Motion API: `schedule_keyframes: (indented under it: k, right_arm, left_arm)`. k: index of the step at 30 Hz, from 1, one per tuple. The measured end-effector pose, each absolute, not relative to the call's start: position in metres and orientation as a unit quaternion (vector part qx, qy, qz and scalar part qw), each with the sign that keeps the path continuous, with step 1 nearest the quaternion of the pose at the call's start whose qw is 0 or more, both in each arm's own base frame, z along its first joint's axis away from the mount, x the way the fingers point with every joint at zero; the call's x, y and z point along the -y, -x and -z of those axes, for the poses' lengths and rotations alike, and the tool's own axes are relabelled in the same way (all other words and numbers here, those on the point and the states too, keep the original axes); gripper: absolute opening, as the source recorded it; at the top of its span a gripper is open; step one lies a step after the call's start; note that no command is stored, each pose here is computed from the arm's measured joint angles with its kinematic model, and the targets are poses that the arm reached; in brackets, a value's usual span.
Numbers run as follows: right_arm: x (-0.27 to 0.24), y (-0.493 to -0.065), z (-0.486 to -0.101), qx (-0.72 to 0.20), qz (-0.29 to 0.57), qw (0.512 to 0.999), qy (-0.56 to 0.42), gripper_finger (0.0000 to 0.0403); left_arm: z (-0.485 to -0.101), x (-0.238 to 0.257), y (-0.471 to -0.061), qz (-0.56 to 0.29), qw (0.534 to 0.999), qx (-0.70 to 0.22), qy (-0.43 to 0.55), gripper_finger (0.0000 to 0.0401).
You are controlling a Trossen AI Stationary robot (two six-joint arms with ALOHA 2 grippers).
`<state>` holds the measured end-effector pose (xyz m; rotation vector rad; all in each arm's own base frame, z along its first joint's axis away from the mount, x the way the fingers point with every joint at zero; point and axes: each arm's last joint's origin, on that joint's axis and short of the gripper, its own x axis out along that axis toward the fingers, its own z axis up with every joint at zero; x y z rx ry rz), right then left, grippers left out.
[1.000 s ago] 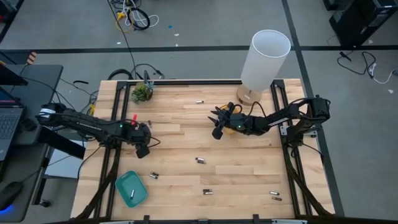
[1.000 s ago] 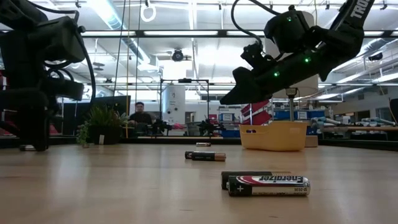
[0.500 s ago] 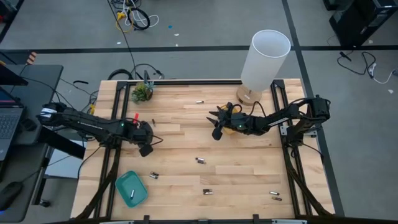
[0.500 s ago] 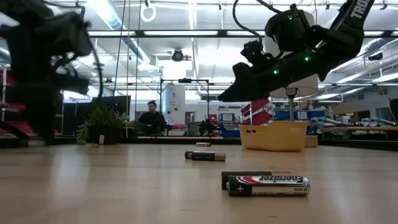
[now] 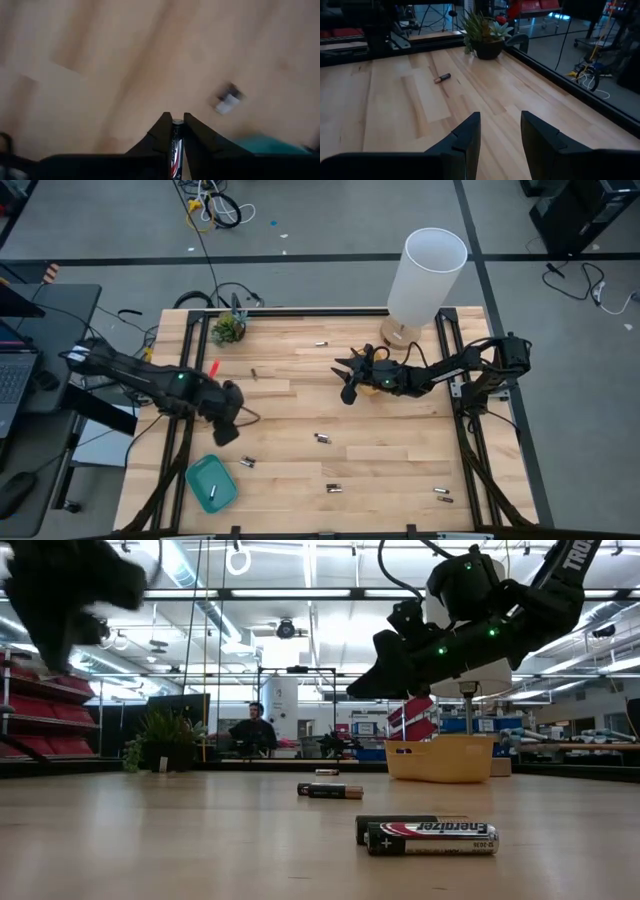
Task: Sort batteries
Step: Put the silver battery into the blue bin
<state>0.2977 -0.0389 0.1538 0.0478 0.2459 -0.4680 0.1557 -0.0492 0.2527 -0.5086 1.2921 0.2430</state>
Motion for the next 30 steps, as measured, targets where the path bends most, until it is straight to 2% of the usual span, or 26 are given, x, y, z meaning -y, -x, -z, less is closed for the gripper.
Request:
schedule_keyframes:
  k: [4,11,15,20,25,30]
  right_arm:
    - [0.039,-0.298,-0.154,-0.121,0.231,0.965,-0.023,0.0126]
    - [0.039,-0.298,-0.154,-0.122,0.231,0.965,-0.023,0.0126]
    - [0.04,-0.297,-0.154,-0.122,0.233,0.964,-0.023,0.0126]
    - [0.046,-0.297,-0.155,-0.113,0.244,0.962,-0.036,0.0125]
    - [0.048,-0.297,-0.156,-0.107,0.248,0.962,-0.04,0.0126]
    - [0.046,-0.297,-0.156,-0.108,0.243,0.963,-0.04,0.0125]
  left_arm:
    - [-0.263,0.069,-0.152,-0.083,0.754,-0.595,0.265,0.0042]
    - [-0.257,0.112,-0.148,-0.05,0.74,-0.601,0.298,0.0043]
    - [-0.247,0.138,-0.149,-0.009,0.745,-0.612,0.265,0.0043]
    - [-0.232,0.163,-0.149,0.06,0.758,-0.627,0.172,0.0045]
    - [-0.218,0.169,-0.152,0.044,0.746,-0.649,0.142,0.0058]
    - [-0.21,0.179,-0.157,0.02,0.739,-0.649,0.179,0.0072]
